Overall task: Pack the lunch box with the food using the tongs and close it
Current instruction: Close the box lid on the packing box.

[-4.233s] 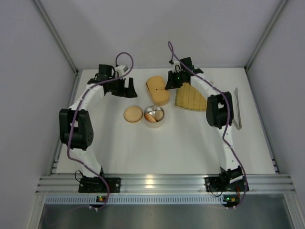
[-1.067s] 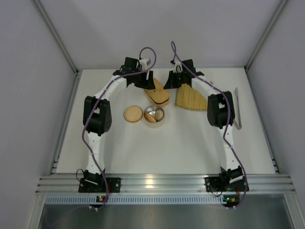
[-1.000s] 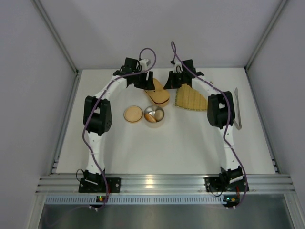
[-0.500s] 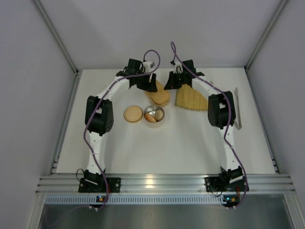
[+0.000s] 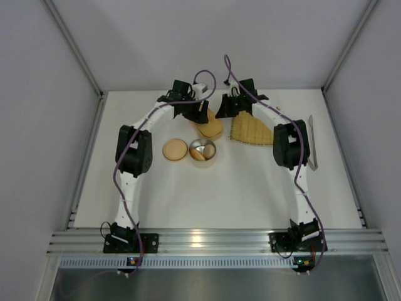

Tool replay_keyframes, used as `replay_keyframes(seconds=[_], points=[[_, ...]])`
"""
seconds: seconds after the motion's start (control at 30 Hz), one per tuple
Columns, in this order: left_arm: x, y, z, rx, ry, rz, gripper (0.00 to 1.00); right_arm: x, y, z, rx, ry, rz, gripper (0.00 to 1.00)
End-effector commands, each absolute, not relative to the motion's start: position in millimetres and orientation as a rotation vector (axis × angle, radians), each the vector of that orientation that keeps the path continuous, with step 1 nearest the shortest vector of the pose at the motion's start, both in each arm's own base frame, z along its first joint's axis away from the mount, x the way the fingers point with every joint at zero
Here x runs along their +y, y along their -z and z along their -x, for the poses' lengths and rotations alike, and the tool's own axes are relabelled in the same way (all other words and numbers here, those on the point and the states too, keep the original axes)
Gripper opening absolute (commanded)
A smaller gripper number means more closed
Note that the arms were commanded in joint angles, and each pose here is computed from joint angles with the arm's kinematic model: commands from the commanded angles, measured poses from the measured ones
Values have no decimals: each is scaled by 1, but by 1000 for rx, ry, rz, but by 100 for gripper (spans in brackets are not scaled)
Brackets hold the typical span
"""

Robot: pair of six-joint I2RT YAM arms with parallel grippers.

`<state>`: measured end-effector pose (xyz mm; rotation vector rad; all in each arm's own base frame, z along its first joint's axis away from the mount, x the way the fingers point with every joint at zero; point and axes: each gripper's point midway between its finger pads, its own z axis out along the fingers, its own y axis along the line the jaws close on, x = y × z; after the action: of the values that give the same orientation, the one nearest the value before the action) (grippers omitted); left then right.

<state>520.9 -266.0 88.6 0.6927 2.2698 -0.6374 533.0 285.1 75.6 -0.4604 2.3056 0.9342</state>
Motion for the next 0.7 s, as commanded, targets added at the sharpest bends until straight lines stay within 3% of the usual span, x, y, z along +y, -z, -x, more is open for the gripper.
replay_keyframes(seconds=[0.0, 0.07, 0.17, 0.2, 0.27, 0.37, 0.5, 0.67], points=[[-266, -84, -530, 2241, 590, -737, 70, 284, -35, -512, 2434, -846, 465, 0], [-264, -79, -530, 2249, 580, -745, 70, 282, -31, -509, 2448, -842, 467, 0], [-263, -73, -528, 2263, 575, -761, 69, 281, -32, -506, 2453, -833, 484, 20], [-263, -69, -526, 2271, 577, -767, 69, 278, -33, -506, 2453, -828, 480, 31], [-262, -64, -526, 2280, 574, -775, 68, 276, -42, -508, 2437, -826, 478, 37], [-261, -57, -522, 2294, 570, -787, 68, 271, -55, -513, 2412, -827, 465, 38], [-259, -50, -520, 2306, 568, -799, 67, 265, -64, -517, 2395, -819, 475, 31], [-257, -40, -515, 2336, 570, -812, 64, 263, -52, -512, 2438, -810, 489, 32]])
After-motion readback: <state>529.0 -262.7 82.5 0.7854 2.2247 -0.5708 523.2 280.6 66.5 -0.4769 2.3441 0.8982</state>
